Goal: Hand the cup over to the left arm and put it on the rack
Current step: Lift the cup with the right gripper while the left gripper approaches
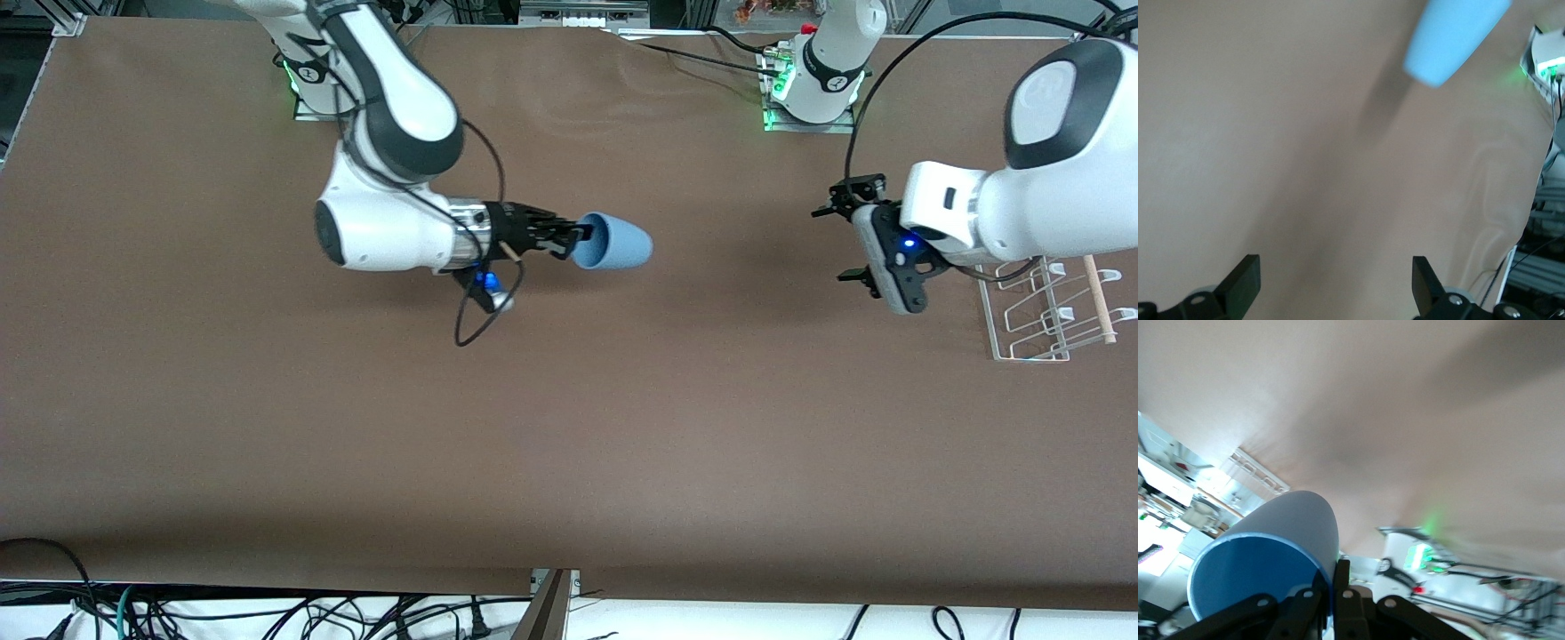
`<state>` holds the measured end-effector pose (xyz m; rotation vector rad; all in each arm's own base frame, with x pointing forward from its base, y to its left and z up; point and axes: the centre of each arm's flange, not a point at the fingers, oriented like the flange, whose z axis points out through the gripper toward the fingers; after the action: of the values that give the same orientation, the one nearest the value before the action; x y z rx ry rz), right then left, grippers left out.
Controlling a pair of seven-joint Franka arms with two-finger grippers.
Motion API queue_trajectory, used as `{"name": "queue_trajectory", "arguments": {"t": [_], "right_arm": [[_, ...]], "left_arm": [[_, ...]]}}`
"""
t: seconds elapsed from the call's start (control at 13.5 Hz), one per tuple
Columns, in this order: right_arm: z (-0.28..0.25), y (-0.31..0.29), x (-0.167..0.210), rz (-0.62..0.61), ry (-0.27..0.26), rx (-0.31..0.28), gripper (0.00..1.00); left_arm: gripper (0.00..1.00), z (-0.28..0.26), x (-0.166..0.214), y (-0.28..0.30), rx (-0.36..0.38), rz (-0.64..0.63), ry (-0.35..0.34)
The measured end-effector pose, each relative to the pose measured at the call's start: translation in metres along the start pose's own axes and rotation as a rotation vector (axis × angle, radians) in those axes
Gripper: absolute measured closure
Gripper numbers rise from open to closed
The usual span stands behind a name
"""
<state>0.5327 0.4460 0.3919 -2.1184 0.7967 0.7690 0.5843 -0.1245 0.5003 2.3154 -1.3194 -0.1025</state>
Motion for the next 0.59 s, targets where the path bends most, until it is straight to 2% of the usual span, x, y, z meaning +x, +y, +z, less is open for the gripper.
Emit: {"name": "queue_trajectory", "arguments": {"t": [0.37,0.59], "right_arm": [[0.066,-0.047,-0.081,0.23,0.025,0.15,0.96],[0.072,-0.052,-0.087,0.269,0.027,0.172,0.96]], "left_arm": [[0.0,0.029,0.016,0.001,-0.029,0.256,0.076],[0.0,0.048,0.012,-0.006,-0.053,0.377,0.095]]}}
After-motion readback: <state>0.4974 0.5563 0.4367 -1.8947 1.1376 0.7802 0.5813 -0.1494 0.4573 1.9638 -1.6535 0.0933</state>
